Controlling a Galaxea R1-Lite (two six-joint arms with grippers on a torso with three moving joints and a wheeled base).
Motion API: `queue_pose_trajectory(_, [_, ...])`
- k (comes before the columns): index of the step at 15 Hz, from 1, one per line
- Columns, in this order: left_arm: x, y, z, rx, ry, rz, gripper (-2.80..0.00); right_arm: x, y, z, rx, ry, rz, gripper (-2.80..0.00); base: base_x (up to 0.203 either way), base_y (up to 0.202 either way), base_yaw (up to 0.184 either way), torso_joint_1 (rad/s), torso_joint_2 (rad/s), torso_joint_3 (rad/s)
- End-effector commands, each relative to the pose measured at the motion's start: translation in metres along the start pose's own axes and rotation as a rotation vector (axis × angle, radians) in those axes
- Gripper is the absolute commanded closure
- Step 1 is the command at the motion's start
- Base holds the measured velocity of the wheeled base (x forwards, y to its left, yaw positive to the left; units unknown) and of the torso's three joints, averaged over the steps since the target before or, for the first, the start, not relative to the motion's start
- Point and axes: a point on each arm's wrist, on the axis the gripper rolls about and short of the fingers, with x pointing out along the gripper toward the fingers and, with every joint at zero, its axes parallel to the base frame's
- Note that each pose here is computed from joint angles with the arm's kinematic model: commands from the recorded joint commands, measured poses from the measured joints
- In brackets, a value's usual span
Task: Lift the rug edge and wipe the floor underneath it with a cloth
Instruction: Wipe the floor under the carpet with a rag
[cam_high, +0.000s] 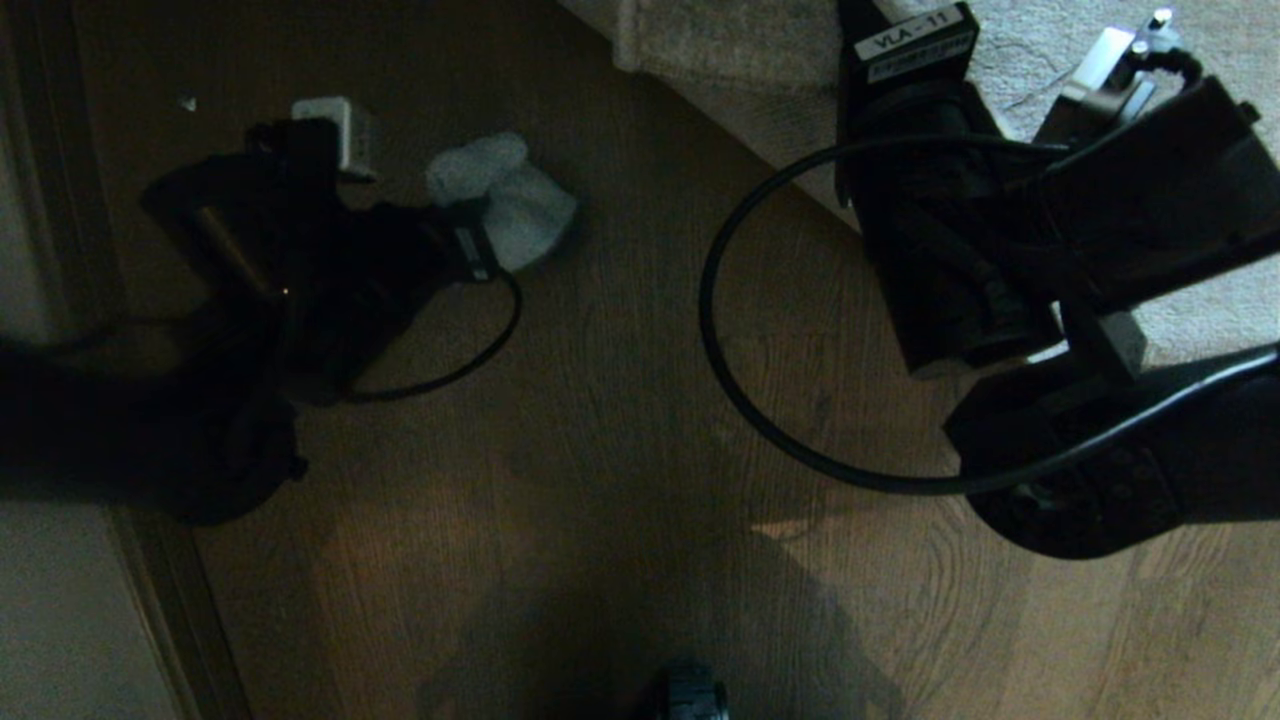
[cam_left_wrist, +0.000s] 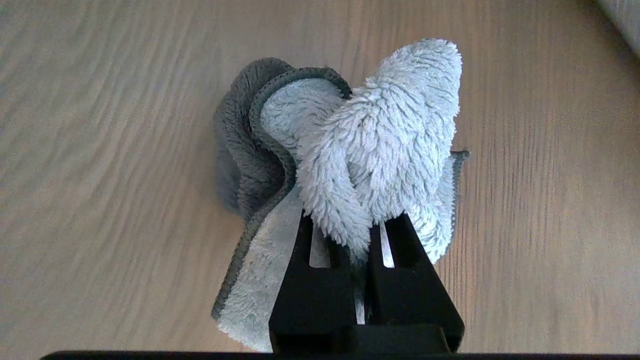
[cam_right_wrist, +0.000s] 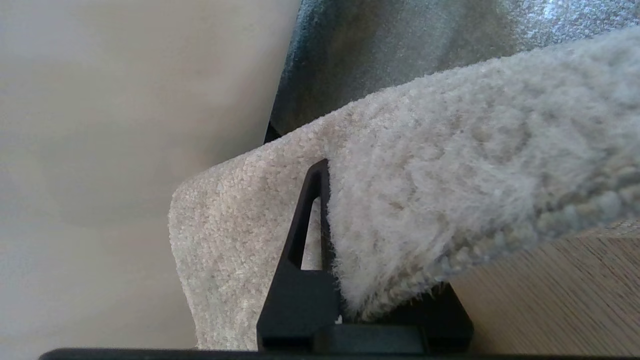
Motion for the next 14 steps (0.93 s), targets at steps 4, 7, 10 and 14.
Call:
queue_pose_trajectory(4, [-0.101, -0.013, -0.020, 0.003, 0.196, -0.090, 0.00, 0.000, 0.003, 0.004, 0.024, -0.035, 0.026, 0.00, 0.000, 0.000, 0.000, 0.000, 0.00, 0.000])
queue_pose_trajectory(7, [-0.143, -0.025, -0.043, 0.017, 0.358, -0.191, 0.00, 0.000, 0.003, 0.004, 0.024, -0.035, 0.026, 0.00, 0.000, 0.000, 0.000, 0.000, 0.00, 0.000])
queue_pose_trajectory(10, [-0.140, -0.035, -0.058, 0.030, 0.440, -0.224, 0.00, 0.000, 0.002, 0.003, 0.024, -0.033, 0.025, 0.00, 0.000, 0.000, 0.000, 0.000, 0.00, 0.000])
queue_pose_trajectory(14, [-0.104, -0.053, -0.070, 0.031, 0.451, -0.247, 0.00, 0.001, 0.000, 0.004, 0.018, -0.037, 0.022, 0.00, 0.000, 0.000, 0.000, 0.000, 0.00, 0.000])
